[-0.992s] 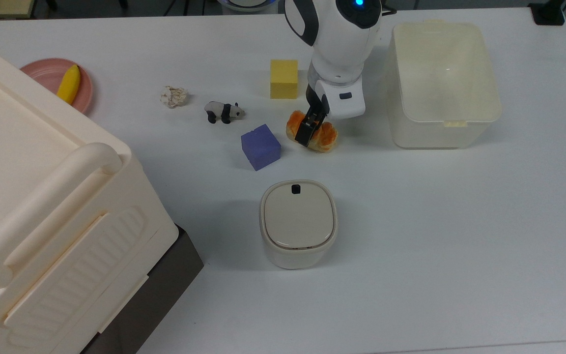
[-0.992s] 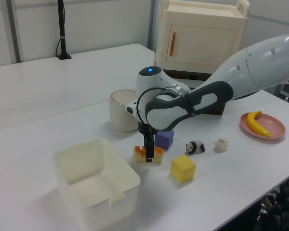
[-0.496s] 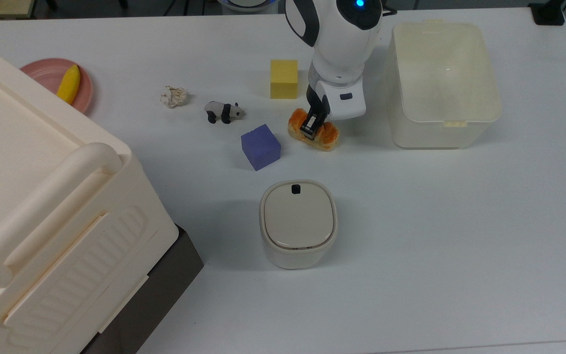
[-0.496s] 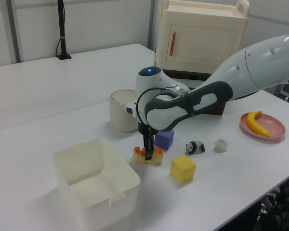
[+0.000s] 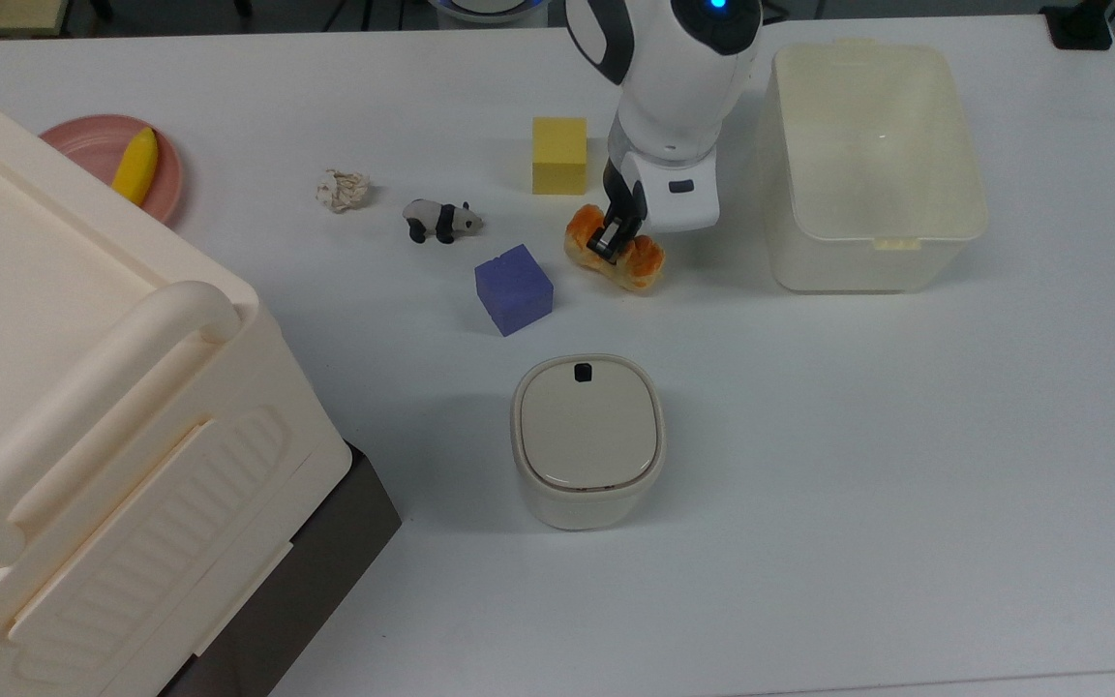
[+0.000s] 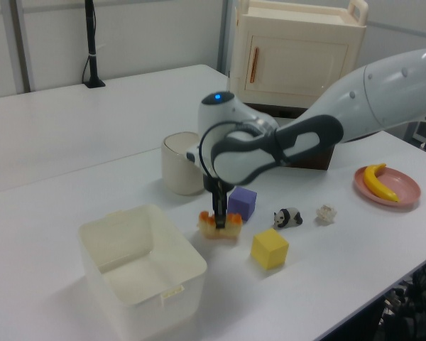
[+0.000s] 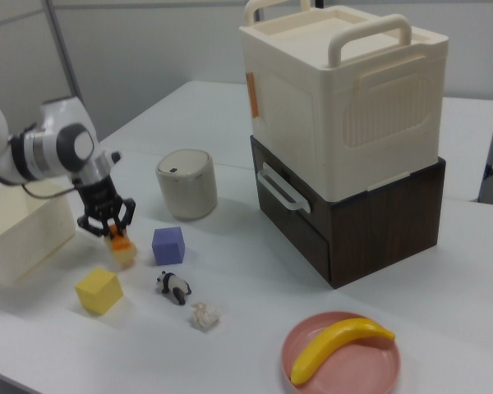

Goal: Put the bread in the basket
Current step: 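Lift the bread roll and carry it over the cream basket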

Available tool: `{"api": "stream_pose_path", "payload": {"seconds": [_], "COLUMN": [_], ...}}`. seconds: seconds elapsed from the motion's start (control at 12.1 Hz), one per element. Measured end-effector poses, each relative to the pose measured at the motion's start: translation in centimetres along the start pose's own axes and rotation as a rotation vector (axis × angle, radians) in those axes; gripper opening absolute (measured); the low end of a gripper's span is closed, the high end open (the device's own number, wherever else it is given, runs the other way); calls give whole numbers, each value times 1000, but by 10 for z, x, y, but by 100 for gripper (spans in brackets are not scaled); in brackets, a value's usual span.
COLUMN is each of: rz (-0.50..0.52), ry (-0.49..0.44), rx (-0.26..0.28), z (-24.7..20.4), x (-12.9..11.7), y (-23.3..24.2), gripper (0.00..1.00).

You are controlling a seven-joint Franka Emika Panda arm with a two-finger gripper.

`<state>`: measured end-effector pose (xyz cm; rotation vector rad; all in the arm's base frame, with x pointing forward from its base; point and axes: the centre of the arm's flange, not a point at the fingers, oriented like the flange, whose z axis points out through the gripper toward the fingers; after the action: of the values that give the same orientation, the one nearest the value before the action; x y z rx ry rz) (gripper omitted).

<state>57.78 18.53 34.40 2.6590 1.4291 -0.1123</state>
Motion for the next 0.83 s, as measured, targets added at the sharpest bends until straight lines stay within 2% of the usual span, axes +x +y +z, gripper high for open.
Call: {"api": "stream_pose_path", "payload": {"seconds": [0.08,0.25,0.41,0.5,0.58,0.83], "rz": [25,85,124,137,143,153], "ry": [-6,17,54,77,89,100], "rx": [-5,5,9,7,5,8], "z": [-22,-92,-169,-191,-200,-209], "x": [0,-4,-17,-19,-16,14], "y": [8,20,15,6,-3,-50], "gripper": [13,12,12,12,12,12]}}
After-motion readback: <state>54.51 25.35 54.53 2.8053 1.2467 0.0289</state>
